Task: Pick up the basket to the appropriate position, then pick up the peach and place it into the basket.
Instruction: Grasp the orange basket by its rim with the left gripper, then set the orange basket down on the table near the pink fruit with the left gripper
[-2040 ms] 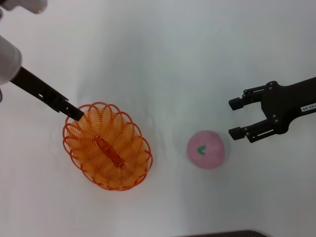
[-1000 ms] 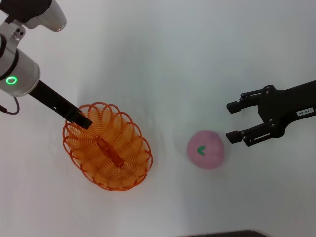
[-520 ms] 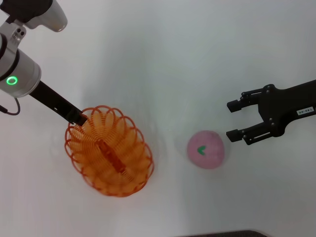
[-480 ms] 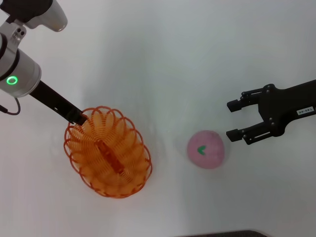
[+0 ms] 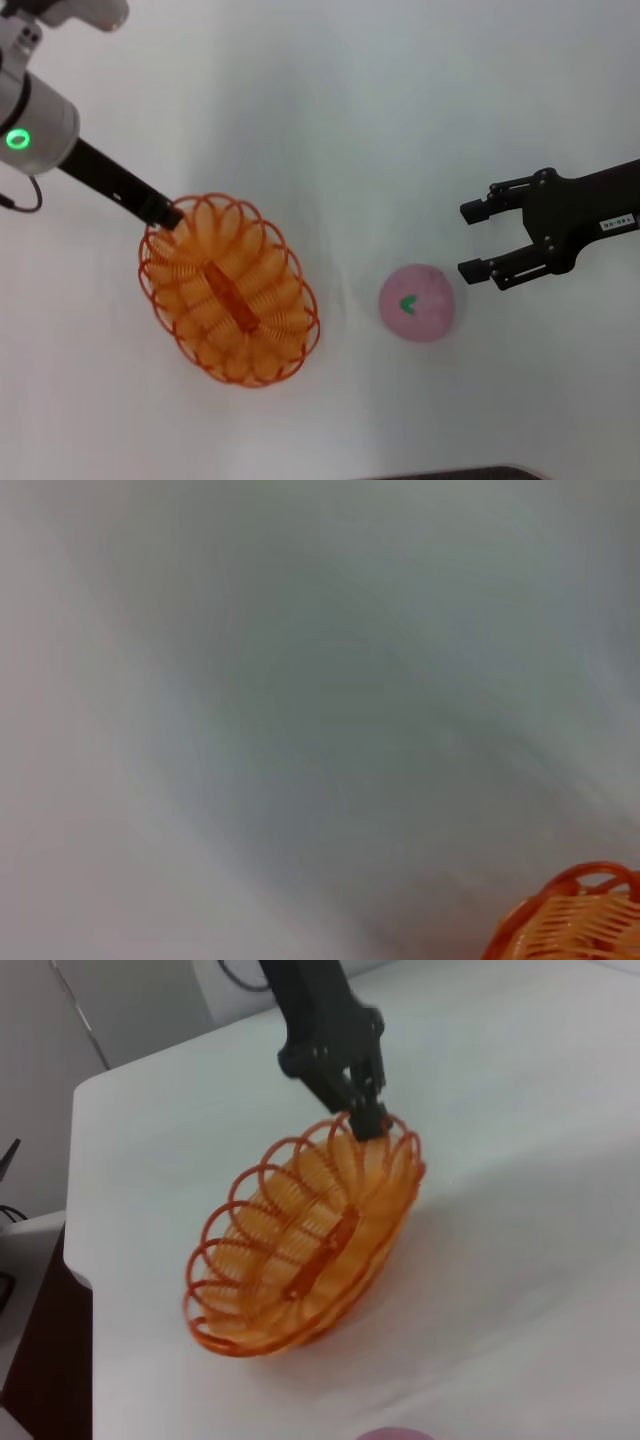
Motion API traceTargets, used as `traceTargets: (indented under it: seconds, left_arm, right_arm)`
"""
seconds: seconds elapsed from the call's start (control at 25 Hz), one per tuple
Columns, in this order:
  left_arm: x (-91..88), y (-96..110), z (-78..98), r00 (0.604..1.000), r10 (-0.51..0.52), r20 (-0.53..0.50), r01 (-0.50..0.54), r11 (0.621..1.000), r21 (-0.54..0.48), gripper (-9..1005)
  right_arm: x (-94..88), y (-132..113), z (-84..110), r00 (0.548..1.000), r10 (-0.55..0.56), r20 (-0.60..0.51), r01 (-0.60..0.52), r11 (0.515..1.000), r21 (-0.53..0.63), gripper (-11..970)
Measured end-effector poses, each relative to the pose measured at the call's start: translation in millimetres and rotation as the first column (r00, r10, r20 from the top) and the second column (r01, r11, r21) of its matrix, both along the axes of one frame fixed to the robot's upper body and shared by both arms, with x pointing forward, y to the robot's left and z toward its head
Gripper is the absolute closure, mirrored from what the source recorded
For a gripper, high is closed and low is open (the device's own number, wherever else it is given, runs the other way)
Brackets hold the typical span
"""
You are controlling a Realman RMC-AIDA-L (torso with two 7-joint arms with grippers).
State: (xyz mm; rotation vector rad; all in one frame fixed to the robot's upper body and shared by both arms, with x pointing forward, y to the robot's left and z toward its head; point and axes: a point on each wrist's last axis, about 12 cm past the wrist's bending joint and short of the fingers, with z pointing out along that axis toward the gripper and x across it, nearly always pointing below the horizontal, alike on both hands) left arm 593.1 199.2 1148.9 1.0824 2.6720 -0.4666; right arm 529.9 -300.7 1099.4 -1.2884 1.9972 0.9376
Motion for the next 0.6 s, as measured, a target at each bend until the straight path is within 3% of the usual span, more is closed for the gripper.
traceTargets:
  seconds: [0.4,0.6]
  left_arm:
    - [5.2,-2.0,49.5,0.986,0.151,0.076,-0.145,0.986,-0.088,946]
    - [10.5,-0.8,61.6,0.964,0.259,0.067,-0.249,0.960,-0.131,954]
  right_arm:
    - [0.8,-4.2,0.6,1.000,0.000,0.031,0.001,1.000,-0.006,107]
    - [-1.0,-8.2,-0.4,0.999,0.001,0.045,0.000,1.000,-0.013,107]
